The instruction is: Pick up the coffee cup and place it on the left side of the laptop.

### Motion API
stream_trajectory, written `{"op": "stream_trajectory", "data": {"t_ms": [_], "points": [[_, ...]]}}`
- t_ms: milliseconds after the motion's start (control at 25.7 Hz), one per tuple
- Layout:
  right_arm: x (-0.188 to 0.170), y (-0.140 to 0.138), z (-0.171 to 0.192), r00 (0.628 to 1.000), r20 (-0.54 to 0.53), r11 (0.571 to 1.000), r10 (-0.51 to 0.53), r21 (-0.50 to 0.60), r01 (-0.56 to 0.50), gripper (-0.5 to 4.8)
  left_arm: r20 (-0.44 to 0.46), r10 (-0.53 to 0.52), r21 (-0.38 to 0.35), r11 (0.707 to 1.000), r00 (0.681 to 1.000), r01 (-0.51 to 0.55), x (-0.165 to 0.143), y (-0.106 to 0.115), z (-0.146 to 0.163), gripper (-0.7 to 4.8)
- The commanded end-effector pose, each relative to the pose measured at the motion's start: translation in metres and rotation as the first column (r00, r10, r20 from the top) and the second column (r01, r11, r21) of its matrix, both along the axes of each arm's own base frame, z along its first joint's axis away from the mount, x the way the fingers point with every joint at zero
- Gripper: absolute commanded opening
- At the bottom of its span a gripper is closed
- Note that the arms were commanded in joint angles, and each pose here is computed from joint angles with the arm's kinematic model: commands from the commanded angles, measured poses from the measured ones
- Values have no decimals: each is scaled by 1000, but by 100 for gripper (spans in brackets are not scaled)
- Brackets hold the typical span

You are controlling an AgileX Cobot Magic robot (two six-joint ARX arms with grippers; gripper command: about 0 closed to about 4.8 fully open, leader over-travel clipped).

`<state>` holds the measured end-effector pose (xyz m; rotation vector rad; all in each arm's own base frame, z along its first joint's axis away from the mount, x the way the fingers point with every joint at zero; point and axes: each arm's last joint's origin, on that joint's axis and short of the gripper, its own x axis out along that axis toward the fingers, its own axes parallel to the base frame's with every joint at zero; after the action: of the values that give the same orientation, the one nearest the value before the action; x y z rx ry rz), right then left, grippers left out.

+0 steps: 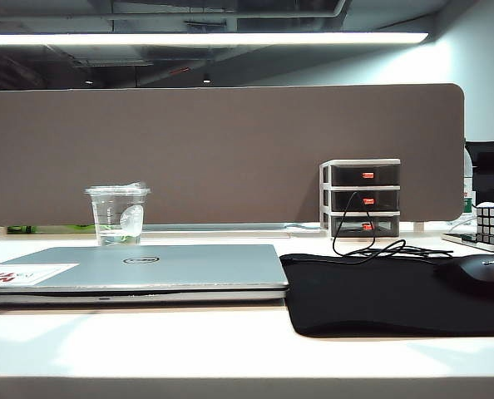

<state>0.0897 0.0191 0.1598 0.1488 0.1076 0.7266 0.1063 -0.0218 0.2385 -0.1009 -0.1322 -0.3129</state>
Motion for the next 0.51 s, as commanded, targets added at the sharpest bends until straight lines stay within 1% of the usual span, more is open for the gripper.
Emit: {"op": "stream_trajectory", "data": {"t_ms": [39,78,117,156,195,273,351,468,507], "points": [[0,0,-1,1000,7,1000,5,3,-5,-1,-5,-52,74,996,999,52,11,-4,1,351],[0,0,-1,1000,7,1000,5,3,-5,0,-12,-65,98,993,998,66,17,-5,1,366],[0,0,-1,1000,7,1000,5,3,-5,-1,-17,-76,116,990,997,78,21,-6,1,398],[0,0,-1,1000,7,1000,5,3,-5,-1,-24,-76,128,989,997,78,26,-7,0,442],[0,0,-1,1000,7,1000,7,3,-7,-1,-29,-68,143,987,997,71,37,-8,-3,479],[0,0,-1,1000,6,1000,9,3,-9,-1,-41,-48,139,989,998,53,57,-7,-10,479],[0,0,-1,1000,6,1000,8,3,-8,-1,-54,-55,141,988,997,62,66,-7,-15,479],[0,0,-1,1000,6,1000,8,3,-8,-1,-112,-71,144,986,991,87,92,2,-28,479],[0,0,-1,1000,5,1000,8,3,-8,-1,-118,-68,144,986,991,84,96,5,-30,479]]}}
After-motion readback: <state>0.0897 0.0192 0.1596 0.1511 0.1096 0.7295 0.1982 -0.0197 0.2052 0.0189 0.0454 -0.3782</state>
